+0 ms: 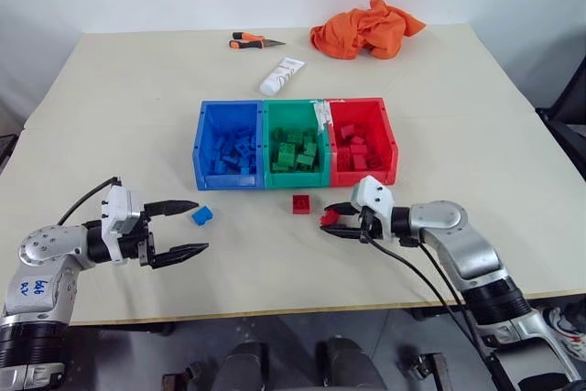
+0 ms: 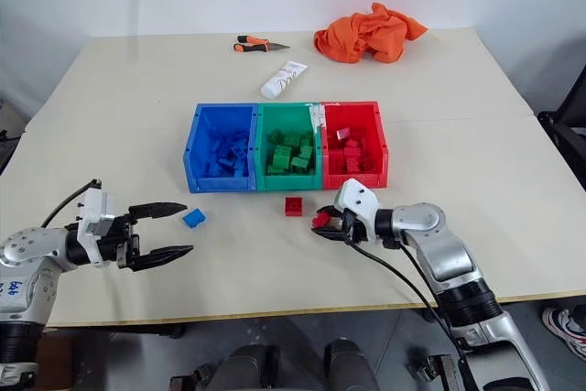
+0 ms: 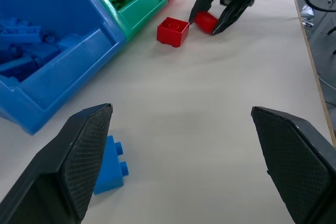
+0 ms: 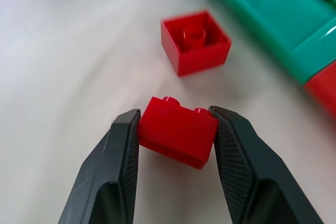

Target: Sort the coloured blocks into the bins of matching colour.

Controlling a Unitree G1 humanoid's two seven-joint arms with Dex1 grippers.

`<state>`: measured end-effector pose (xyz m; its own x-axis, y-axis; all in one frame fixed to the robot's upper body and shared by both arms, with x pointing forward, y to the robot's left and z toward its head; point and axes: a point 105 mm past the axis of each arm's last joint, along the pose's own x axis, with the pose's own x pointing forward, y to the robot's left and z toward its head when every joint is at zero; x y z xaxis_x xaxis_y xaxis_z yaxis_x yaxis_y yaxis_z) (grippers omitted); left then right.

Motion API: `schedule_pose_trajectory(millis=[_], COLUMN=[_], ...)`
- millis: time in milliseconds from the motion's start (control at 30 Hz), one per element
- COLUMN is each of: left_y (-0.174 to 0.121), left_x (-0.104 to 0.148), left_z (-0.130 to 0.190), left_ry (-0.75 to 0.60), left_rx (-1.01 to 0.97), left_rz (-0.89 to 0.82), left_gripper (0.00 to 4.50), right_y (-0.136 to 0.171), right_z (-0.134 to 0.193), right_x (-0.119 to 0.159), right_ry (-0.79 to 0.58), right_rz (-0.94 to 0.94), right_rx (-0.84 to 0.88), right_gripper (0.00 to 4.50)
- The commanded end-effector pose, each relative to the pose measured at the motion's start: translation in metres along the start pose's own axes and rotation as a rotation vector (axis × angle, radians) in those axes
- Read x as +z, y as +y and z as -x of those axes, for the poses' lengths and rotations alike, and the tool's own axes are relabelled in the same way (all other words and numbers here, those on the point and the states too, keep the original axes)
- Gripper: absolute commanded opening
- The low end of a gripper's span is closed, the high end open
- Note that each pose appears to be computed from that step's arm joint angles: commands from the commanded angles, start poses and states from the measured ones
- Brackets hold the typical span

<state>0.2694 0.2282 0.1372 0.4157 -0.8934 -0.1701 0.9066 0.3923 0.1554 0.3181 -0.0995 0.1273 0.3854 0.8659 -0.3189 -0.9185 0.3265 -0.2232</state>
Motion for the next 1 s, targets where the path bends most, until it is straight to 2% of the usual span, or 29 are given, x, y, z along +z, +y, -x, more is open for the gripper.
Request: schedule_pose_trajectory(millis=[33, 100, 233, 367, 500, 533, 733, 867, 1000], left_y=[0.002, 0.004, 0.008, 0.01, 0.011, 0.011, 0.009, 0.007, 0.009], left_x=[0.01, 0.011, 0.012, 0.013, 0.014, 0.014, 0.014, 0.013, 0.013], left_z=[-0.003, -0.006, -0.013, -0.018, -0.02, -0.02, -0.018, -0.016, -0.015], left_ry=[-0.028, -0.031, -0.041, -0.047, -0.05, -0.051, -0.053, -0.05, -0.046], left_rx=[-0.01, -0.018, -0.033, -0.045, -0.048, -0.047, -0.046, -0.045, -0.038], left_rz=[-0.029, -0.029, -0.033, -0.038, -0.044, -0.045, -0.043, -0.037, -0.034], left_gripper=[4.5, 4.5, 4.5, 4.5, 4.5, 4.5, 4.5, 4.5, 4.5], right_y=[-0.021, -0.04, -0.068, -0.097, -0.101, -0.1, -0.076, -0.038, -0.014], right_z=[0.027, 0.039, 0.046, 0.047, 0.043, 0.043, 0.052, 0.074, 0.107], right_x=[0.044, 0.059, 0.068, 0.063, 0.066, 0.067, 0.071, 0.049, 0.022], right_ry=[-0.088, -0.1, -0.11, -0.08, -0.091, -0.095, -0.105, -0.038, 0.046], right_rz=[0.079, 0.127, 0.149, 0.146, 0.176, 0.183, 0.218, 0.19, 0.124], right_rx=[-0.109, -0.19, -0.289, -0.379, -0.375, -0.37, -0.276, -0.16, -0.138], right_gripper=[1.64, 1.64, 1.64, 2.96, 4.32, 4.47, 4.47, 4.47, 4.47])
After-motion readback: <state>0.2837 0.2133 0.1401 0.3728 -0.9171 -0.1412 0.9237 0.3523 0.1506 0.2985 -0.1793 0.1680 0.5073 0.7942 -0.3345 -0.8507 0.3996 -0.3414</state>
